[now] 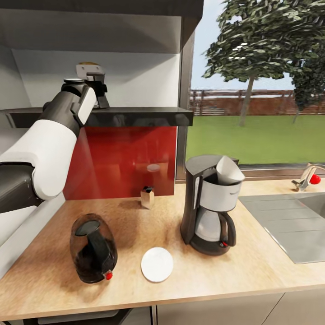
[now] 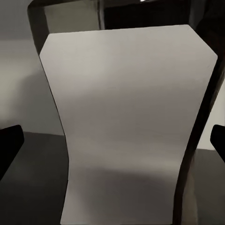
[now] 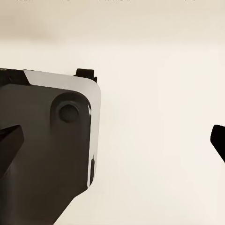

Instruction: Set up a coffee station on the kitchen countertop: keep the coffee maker on the countertop, move the bottle of coffee from the kitchen shelf to the counter next to the coffee maker, place a paper coffee filter on top of the coffee maker, put the saucer next to the coffee maker with the coffee cup on the saucer, and place the electric kettle next to the coffee maker.

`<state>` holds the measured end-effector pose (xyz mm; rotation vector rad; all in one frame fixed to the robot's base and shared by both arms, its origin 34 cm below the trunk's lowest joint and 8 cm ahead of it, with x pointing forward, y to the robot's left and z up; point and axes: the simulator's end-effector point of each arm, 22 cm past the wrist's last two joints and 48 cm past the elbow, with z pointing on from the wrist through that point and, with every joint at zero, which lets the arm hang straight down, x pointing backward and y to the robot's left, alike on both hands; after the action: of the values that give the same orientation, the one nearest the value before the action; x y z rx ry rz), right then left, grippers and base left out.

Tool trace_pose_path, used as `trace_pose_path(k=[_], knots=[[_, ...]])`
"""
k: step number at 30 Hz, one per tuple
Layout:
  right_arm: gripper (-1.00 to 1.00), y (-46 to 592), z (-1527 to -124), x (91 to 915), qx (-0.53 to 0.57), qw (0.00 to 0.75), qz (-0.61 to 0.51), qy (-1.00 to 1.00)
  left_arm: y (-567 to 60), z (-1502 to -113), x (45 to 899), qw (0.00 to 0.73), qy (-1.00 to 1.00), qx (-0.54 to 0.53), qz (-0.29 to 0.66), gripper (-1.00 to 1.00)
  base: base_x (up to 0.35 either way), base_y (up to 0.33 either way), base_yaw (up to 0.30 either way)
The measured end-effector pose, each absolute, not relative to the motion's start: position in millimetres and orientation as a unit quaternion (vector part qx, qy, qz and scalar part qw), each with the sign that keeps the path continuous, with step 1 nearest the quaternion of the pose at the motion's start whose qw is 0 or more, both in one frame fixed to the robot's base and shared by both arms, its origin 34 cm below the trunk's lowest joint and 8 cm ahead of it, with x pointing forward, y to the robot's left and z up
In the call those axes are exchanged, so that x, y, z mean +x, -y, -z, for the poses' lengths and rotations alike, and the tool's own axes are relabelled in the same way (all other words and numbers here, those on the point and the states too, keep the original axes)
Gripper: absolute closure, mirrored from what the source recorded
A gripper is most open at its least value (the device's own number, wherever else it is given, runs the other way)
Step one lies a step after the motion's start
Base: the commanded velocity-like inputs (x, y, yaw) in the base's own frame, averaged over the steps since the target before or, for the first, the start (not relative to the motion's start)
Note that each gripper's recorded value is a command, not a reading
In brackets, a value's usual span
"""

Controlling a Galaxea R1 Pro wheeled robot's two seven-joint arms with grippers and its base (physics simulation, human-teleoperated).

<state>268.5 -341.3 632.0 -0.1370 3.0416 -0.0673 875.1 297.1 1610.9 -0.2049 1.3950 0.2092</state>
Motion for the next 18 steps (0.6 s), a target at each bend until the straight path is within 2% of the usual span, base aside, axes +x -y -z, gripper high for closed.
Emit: trace_pose_path(k=[12, 13, 18], knots=[[-1.00, 341.6, -631.9, 268.6, -0.045, 0.048, 0.022, -0.998, -296.6, -1594.3, 879.1, 0.752, -0.645, -0.093, -0.096, -1.00, 0.027, 0.000, 0.000], [-1.00, 341.5, -631.9, 268.6, -0.045, 0.048, 0.022, -0.998, -296.6, -1592.4, 879.1, 0.752, -0.645, -0.093, -0.096, 1.00, 0.001, 0.000, 0.000], [-1.00, 341.8, -631.9, 268.5, -0.045, 0.048, 0.022, -0.998, -295.1, -1590.5, 878.2, 0.754, -0.644, -0.092, -0.094, 1.00, 0.000, 0.000, 0.000]])
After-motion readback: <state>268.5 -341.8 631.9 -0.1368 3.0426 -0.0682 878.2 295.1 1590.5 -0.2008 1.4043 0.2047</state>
